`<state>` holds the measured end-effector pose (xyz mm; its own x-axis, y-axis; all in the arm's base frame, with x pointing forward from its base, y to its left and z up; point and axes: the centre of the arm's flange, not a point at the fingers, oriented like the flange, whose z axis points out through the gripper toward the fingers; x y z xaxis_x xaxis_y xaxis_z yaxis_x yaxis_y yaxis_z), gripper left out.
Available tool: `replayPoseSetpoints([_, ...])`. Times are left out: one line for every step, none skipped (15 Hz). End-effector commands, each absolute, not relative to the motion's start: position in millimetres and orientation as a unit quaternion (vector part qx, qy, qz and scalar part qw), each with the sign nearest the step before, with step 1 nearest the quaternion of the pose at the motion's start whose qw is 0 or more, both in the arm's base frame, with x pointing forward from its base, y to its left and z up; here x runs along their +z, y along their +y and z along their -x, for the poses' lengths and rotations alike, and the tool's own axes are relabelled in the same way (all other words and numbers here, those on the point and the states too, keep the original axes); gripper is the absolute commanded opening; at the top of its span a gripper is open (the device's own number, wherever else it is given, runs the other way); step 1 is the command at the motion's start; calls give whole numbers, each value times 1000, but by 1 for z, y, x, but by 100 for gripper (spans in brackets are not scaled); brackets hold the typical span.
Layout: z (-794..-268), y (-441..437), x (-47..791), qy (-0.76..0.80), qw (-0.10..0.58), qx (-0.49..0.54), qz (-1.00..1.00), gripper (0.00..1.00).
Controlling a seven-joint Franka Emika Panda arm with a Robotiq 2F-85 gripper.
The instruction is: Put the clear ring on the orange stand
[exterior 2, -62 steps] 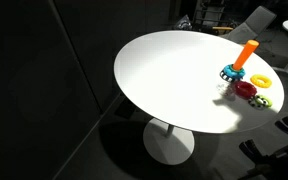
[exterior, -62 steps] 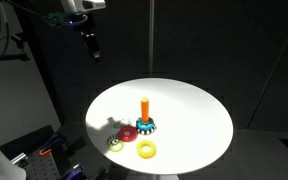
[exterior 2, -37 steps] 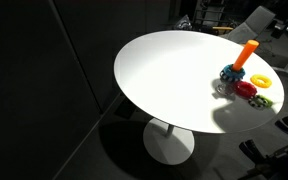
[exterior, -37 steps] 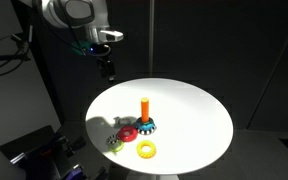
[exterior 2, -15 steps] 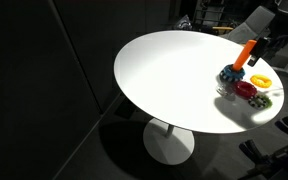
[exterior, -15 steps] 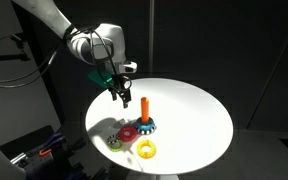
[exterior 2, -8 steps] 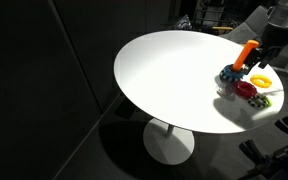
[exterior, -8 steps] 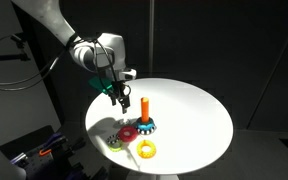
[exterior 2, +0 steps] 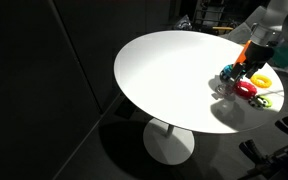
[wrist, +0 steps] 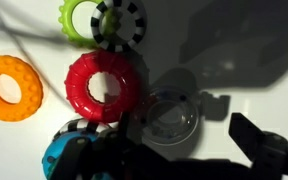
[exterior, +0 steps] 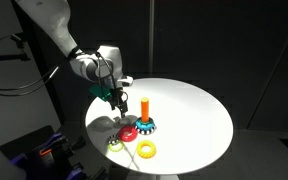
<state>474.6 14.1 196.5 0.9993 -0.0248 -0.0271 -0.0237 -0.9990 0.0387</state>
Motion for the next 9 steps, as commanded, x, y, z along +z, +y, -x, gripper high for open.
replayPoseSetpoints([-488, 25, 179, -10, 32, -7, -999, 100])
replayPoseSetpoints([-490, 28, 174, -6, 32, -7, -999, 100])
replayPoseSetpoints([-492, 30, 169, -4, 32, -4, -999, 100])
replayPoseSetpoints([-494, 32, 166, -1, 32, -4, -999, 100])
replayPoseSetpoints([-497, 34, 162, 1, 32, -1, -999, 100])
replayPoseSetpoints([-499, 35, 158, 3, 32, 0, -999, 100])
replayPoseSetpoints([-501, 36, 154, 4, 32, 1, -999, 100])
replayPoseSetpoints([-503, 36, 151, 5, 31, 1, -999, 100])
replayPoseSetpoints([-505, 36, 147, 5, 31, -1, -1000, 100])
